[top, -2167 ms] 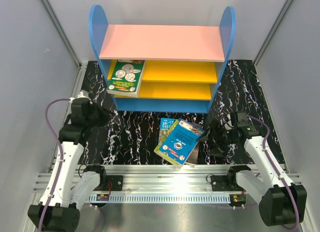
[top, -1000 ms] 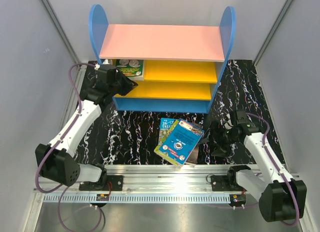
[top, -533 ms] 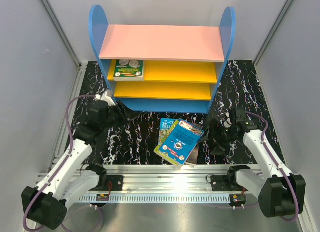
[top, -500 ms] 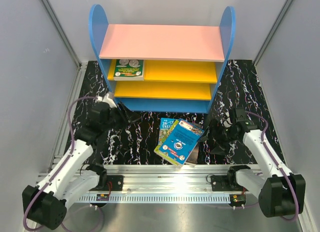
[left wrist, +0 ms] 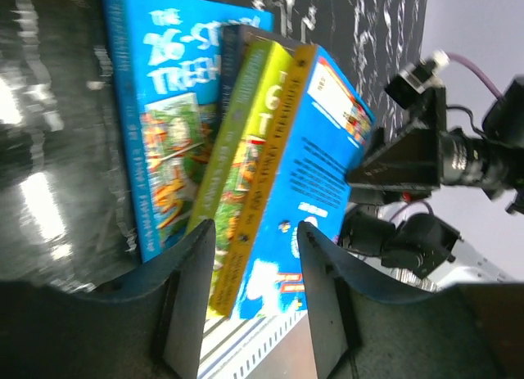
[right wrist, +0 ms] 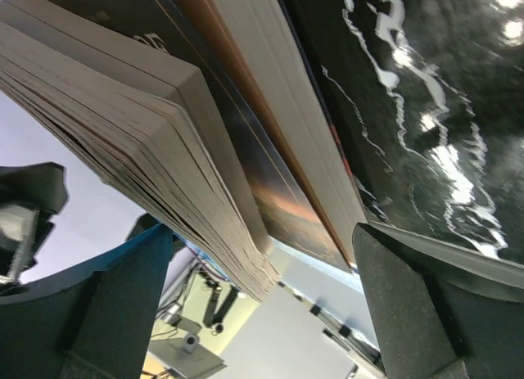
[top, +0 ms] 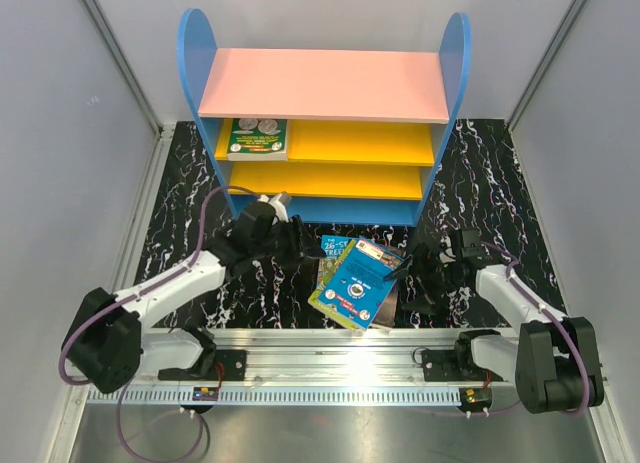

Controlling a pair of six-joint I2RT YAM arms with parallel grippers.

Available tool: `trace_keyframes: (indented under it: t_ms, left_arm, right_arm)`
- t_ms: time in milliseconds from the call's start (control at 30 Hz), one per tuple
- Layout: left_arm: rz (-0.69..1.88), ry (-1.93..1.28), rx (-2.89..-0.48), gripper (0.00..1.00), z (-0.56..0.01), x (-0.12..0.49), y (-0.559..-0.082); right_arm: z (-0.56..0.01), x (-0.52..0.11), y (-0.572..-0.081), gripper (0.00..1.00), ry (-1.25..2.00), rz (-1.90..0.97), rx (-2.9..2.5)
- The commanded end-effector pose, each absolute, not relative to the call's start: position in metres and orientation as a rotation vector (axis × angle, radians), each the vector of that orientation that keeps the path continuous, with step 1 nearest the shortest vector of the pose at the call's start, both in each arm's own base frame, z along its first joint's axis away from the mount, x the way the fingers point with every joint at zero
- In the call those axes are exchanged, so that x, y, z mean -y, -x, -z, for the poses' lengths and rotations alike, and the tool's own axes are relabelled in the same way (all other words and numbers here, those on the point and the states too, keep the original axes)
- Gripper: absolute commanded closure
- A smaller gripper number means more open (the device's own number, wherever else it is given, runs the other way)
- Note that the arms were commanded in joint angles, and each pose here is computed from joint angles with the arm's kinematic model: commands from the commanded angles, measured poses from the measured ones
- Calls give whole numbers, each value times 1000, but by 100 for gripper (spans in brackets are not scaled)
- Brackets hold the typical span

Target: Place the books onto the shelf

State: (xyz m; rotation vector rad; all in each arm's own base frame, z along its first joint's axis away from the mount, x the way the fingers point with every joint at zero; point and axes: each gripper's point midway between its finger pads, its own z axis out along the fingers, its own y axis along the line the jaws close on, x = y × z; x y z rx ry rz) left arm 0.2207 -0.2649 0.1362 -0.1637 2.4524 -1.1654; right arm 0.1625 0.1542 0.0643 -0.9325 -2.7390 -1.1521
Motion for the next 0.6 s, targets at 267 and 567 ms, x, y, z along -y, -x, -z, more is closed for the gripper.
trace_keyframes:
  t_ms: [267,567]
  left_arm:
    - [1269,-77,-2496,56,-144,329,-209]
    - [1267,-230,-2580,58,-132,364,-190]
  right_arm:
    - [-79,-165,-186,3,1038,1331,2697]
    - [-82,-164,-183,4,1087,1363,2681]
